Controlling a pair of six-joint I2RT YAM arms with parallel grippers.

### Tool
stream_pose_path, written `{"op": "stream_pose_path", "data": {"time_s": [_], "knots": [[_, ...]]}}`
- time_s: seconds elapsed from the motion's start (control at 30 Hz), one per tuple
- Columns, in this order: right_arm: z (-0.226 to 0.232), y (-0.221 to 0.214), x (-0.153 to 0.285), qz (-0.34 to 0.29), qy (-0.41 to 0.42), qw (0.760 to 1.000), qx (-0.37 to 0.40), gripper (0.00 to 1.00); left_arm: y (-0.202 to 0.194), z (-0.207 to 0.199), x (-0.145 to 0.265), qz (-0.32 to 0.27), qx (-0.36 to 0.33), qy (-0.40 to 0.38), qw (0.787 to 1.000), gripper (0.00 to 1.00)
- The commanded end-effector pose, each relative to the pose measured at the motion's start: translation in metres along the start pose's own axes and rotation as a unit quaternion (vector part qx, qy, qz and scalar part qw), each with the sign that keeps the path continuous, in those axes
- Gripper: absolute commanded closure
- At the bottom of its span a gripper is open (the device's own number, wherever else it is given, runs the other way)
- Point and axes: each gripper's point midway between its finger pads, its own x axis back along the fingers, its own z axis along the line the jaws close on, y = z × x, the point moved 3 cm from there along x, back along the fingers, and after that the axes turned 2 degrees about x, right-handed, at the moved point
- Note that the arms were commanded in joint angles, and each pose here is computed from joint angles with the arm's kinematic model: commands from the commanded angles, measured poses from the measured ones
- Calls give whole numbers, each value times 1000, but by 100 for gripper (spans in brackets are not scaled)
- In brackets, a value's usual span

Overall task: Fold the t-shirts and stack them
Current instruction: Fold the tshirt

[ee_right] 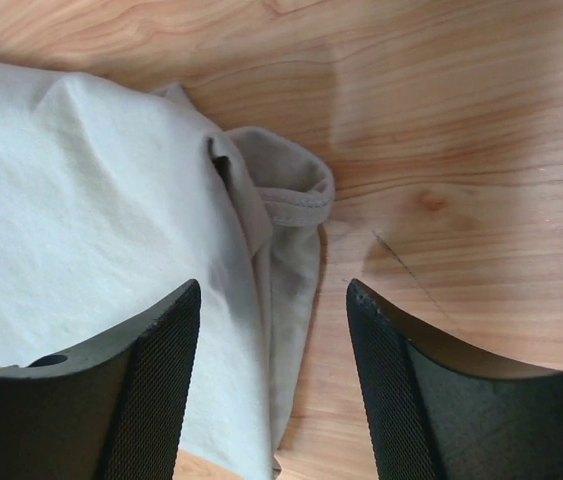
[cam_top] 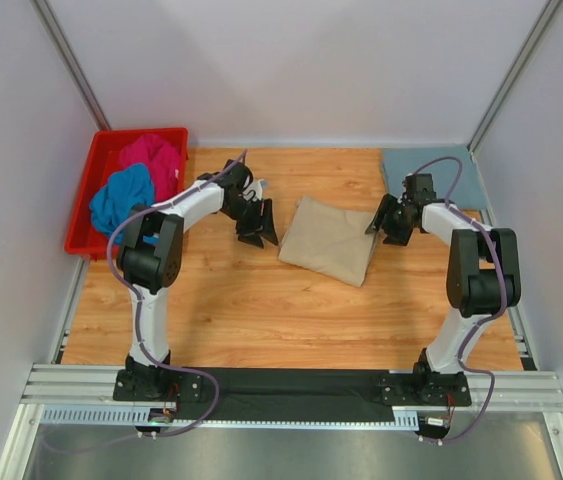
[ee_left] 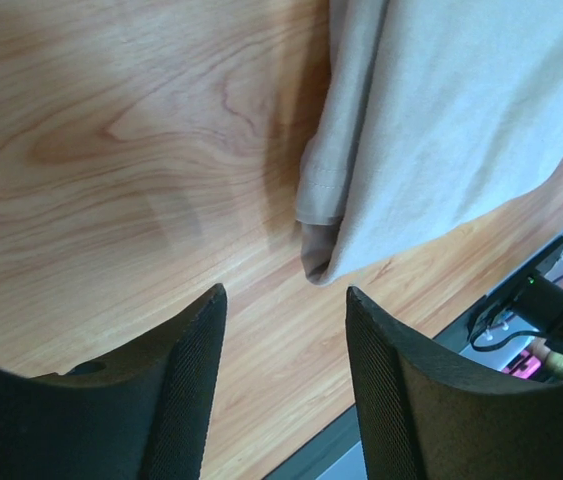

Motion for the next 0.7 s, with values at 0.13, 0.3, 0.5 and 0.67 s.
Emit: {"op": "stream_pose_path", "data": {"time_s": [0.13,0.3,0.5,0.67], "knots": [[-18,-2,-21,4,-25,1000,3,48,-13,-2,-14,26,-5,-17,999,40],[-27,16,-30,-6,29,999,-38,77,-22,12,-28,33,12,-9,999,54],[-22,17,-31,9,57,998,-16,88,-18,23,-34,29,31,23,999,82],[-17,18,-32,22,71,997,-11,90,-10,-8,-5,-1,3,-15,1000,57]]}}
